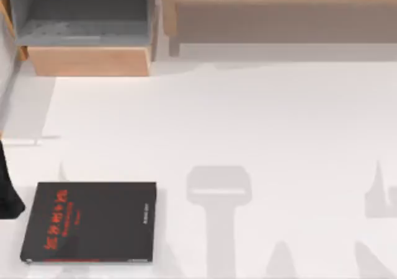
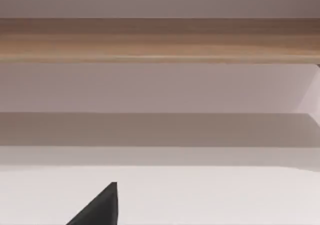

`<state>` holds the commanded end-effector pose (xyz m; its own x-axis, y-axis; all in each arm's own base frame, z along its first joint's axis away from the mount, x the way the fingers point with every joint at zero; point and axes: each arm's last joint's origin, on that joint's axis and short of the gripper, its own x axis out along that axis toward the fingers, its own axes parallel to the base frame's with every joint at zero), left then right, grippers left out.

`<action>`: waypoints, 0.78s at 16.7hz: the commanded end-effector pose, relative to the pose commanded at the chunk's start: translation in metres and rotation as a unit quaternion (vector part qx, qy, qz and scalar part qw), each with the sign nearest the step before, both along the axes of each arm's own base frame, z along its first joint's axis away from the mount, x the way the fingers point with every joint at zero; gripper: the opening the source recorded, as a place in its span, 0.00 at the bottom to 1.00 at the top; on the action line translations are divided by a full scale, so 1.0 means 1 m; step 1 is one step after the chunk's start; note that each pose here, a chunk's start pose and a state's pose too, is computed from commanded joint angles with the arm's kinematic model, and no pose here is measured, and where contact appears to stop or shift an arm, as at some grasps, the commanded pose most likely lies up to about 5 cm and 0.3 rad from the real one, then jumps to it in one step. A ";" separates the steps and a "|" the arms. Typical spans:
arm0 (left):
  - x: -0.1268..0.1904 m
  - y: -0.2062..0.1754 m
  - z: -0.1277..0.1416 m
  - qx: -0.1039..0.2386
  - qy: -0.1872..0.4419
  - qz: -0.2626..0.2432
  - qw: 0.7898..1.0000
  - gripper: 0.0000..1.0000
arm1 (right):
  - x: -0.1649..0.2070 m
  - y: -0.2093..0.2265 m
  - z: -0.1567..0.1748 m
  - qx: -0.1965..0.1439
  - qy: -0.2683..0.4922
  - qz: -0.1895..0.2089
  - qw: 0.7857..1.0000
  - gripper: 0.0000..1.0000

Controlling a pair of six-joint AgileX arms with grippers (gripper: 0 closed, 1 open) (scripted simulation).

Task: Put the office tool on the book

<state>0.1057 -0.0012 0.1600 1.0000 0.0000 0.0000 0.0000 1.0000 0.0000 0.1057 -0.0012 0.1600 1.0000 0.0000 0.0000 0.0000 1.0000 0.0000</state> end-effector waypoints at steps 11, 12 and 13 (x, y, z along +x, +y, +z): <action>0.019 0.008 0.083 -0.009 0.115 0.031 0.993 1.00 | 0.000 0.000 0.000 0.000 0.000 0.000 1.000 1.00; 0.028 0.010 0.098 -0.011 0.138 0.037 0.990 1.00 | 0.000 0.000 0.000 0.000 0.000 0.000 1.000 1.00; 0.038 0.013 0.114 -0.014 0.162 0.043 0.986 1.00 | 0.000 0.000 0.000 0.000 0.000 0.000 1.000 1.00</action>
